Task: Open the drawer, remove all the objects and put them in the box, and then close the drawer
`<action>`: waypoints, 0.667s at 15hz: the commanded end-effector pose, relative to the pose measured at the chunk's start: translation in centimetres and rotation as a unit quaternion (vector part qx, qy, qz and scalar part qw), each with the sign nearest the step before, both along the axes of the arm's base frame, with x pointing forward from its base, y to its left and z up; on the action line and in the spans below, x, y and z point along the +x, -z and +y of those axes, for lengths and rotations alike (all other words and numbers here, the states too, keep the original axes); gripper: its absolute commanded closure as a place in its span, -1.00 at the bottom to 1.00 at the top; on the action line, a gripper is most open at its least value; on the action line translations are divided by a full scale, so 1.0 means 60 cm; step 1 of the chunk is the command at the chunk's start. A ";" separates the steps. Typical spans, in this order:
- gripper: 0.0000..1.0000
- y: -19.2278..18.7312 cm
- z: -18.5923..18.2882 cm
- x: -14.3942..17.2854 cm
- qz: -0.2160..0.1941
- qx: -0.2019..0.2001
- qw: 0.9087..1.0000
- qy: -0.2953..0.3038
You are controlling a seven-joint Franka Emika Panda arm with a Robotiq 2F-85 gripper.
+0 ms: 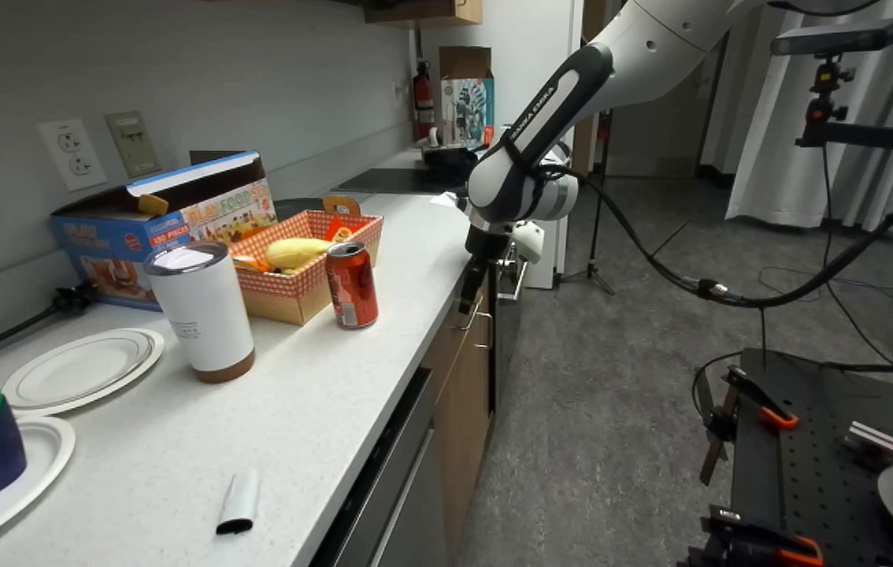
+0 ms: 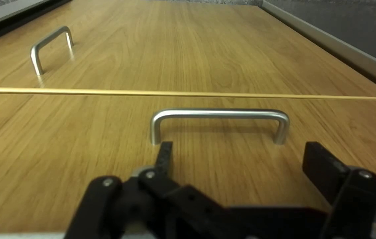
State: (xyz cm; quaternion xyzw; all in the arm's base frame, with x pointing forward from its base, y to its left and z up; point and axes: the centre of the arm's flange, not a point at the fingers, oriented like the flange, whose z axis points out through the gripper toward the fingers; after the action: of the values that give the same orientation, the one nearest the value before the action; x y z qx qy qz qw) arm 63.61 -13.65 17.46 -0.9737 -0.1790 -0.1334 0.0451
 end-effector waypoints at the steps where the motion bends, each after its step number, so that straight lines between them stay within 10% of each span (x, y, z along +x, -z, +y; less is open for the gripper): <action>1: -1.00 0.002 0.000 -0.001 0.001 0.000 1.000 0.000; 10: -1.00 -0.106 -0.001 -0.092 0.060 -0.025 0.997 -0.033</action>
State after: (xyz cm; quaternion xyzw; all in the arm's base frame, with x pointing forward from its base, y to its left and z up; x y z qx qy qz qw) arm 59.89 -14.23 22.29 -0.9749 -0.2045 -0.0777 0.0407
